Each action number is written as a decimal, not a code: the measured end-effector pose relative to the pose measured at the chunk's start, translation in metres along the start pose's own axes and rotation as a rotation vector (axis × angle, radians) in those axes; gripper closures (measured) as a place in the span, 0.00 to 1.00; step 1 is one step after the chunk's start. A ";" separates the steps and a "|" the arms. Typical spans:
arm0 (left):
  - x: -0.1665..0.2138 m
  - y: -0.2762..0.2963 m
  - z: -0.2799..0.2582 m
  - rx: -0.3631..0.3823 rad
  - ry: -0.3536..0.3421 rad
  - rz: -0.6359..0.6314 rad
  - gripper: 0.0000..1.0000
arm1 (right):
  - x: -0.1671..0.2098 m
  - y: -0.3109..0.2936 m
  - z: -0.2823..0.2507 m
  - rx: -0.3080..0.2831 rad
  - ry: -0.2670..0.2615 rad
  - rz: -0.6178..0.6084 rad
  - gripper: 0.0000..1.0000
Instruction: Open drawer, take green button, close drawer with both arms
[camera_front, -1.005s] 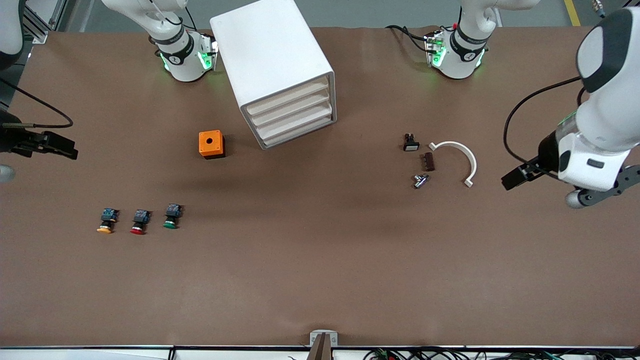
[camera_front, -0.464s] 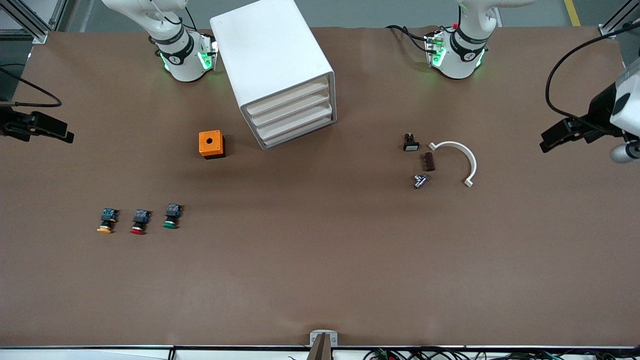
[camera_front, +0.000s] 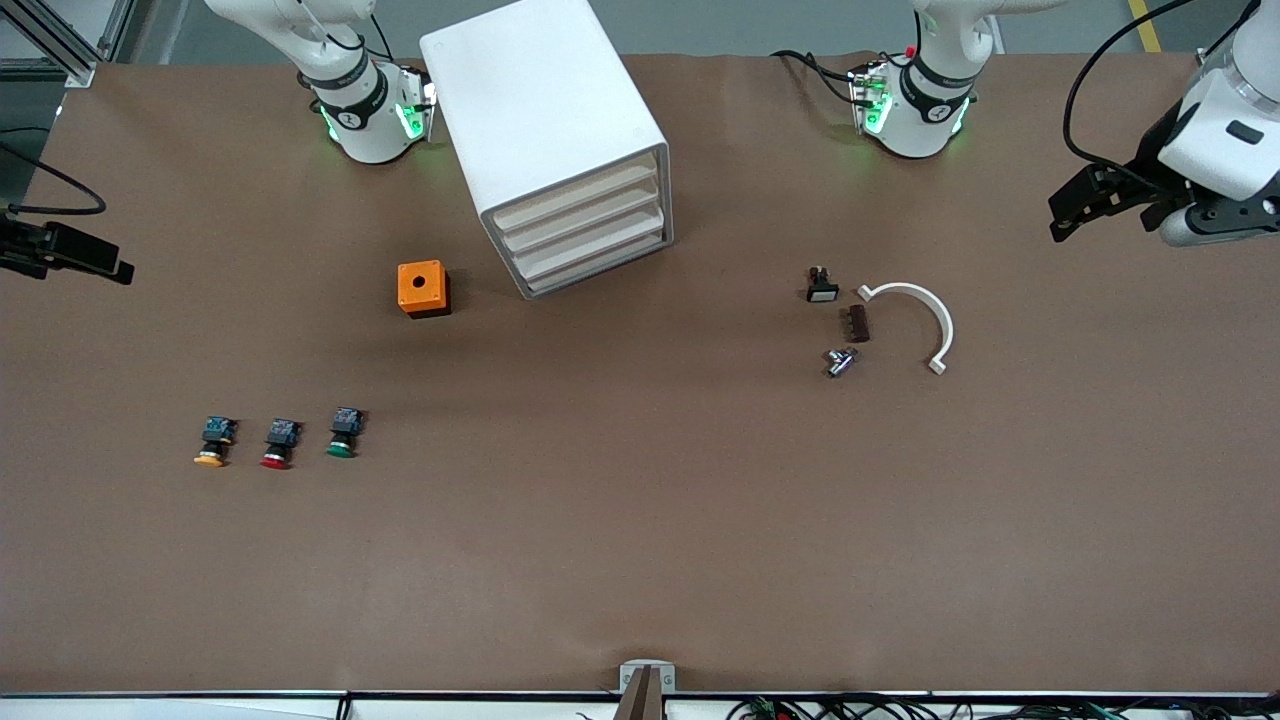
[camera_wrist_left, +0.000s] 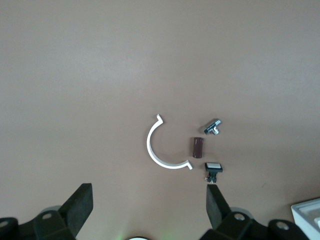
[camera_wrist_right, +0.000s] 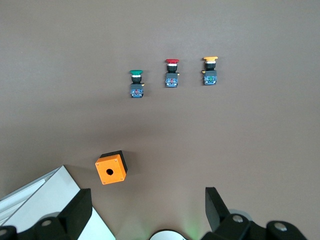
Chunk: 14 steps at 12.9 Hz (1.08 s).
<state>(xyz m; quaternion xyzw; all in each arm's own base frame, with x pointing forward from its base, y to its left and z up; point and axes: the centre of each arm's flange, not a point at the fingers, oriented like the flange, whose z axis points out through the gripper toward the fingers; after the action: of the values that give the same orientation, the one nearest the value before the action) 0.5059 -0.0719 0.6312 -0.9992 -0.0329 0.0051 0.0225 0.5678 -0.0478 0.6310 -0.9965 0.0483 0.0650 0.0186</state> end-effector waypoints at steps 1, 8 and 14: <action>-0.001 0.001 0.002 0.001 -0.006 0.007 0.00 | -0.004 0.000 -0.005 0.001 0.009 -0.001 0.00; -0.003 -0.001 0.000 0.003 -0.009 0.024 0.00 | -0.037 0.009 -0.007 0.007 0.076 0.010 0.00; -0.006 -0.011 -0.009 0.001 0.009 0.005 0.00 | -0.049 0.006 -0.004 0.009 0.102 0.003 0.00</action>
<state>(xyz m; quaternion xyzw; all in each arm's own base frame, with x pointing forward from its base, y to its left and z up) 0.4992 -0.0622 0.6409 -0.9993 -0.0302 0.0007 0.0233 0.5191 -0.0498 0.6417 -0.9984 0.0509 0.0141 0.0204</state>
